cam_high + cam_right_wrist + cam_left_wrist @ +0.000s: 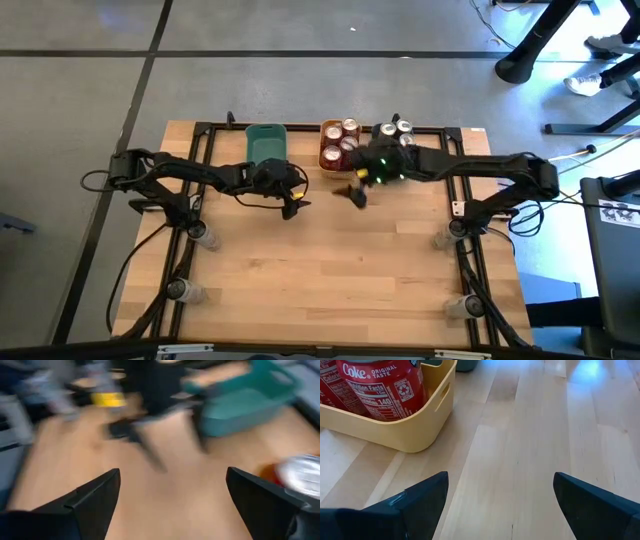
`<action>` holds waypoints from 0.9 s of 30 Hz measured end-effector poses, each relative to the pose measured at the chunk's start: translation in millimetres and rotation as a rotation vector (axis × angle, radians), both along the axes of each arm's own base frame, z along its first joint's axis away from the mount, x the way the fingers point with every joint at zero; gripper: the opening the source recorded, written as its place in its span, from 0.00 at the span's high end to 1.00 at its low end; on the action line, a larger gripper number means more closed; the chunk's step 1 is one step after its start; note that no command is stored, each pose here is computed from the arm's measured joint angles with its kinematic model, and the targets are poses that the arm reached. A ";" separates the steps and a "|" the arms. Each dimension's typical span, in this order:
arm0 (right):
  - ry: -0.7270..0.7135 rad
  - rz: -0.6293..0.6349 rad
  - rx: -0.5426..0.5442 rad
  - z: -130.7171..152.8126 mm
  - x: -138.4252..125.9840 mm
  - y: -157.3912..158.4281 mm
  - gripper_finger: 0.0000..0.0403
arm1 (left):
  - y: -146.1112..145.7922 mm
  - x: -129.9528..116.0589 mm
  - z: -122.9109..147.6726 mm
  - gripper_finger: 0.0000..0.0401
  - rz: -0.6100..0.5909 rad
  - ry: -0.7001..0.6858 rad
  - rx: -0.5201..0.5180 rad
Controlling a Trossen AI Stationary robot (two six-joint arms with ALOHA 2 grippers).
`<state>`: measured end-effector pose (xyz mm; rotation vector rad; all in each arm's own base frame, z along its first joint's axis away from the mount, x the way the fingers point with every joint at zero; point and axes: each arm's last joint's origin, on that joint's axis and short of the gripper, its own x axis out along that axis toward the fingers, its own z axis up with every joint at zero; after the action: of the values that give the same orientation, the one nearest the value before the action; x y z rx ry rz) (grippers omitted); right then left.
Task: Sort soda cans
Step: Put the top left white pink soda can into the green bin
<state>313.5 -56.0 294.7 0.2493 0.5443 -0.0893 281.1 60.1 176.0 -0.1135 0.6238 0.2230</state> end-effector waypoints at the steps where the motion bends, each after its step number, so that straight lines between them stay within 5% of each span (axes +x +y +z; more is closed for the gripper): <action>1: -0.013 0.034 0.005 5.3 -2.5 8.3 0.11 | 0.0 0.0 0.0 0.13 0.000 0.000 0.000; 11: 0.172 0.182 0.017 2.2 -24.8 69.8 0.11 | -1.2 0.4 0.1 0.13 0.001 -0.003 -0.007; 20: 0.224 0.051 -0.090 -32.1 -27.8 81.7 0.11 | -11.2 6.9 9.2 0.13 -0.068 0.018 0.033; 27: 0.088 -0.079 -0.161 -55.7 -24.9 65.3 0.11 | -25.4 -10.4 59.6 0.13 -0.131 0.278 0.016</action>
<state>288.6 9.3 239.0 0.1100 0.6111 -0.2206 270.7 34.7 235.5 -0.0259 0.9027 0.1174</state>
